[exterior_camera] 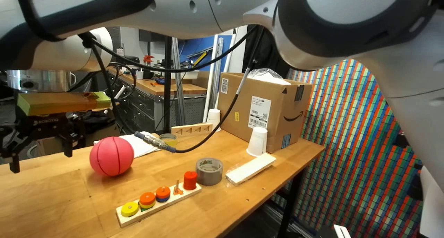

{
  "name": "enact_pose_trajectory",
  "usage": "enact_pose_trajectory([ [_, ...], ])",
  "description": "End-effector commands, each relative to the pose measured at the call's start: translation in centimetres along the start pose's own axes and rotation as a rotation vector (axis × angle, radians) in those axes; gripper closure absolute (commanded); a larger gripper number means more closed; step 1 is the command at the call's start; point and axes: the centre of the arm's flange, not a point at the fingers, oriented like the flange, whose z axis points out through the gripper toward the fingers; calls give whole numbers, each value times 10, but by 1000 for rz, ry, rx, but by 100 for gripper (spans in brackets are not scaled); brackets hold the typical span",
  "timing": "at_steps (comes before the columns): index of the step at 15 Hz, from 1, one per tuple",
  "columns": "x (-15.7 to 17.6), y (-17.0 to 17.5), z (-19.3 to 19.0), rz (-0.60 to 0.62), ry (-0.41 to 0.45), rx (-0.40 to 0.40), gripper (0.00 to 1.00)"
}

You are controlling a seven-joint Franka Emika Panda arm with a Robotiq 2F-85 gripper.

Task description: Push the basketball to the right side of the table

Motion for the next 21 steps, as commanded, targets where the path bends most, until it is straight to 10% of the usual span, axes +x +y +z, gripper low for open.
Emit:
enact_pose_trajectory([
  [1, 39, -7, -5, 34, 13, 24, 0],
  [15, 49, 73, 34, 174, -70, -23, 0],
  [21, -4, 199, -54, 390, 59, -259, 0],
])
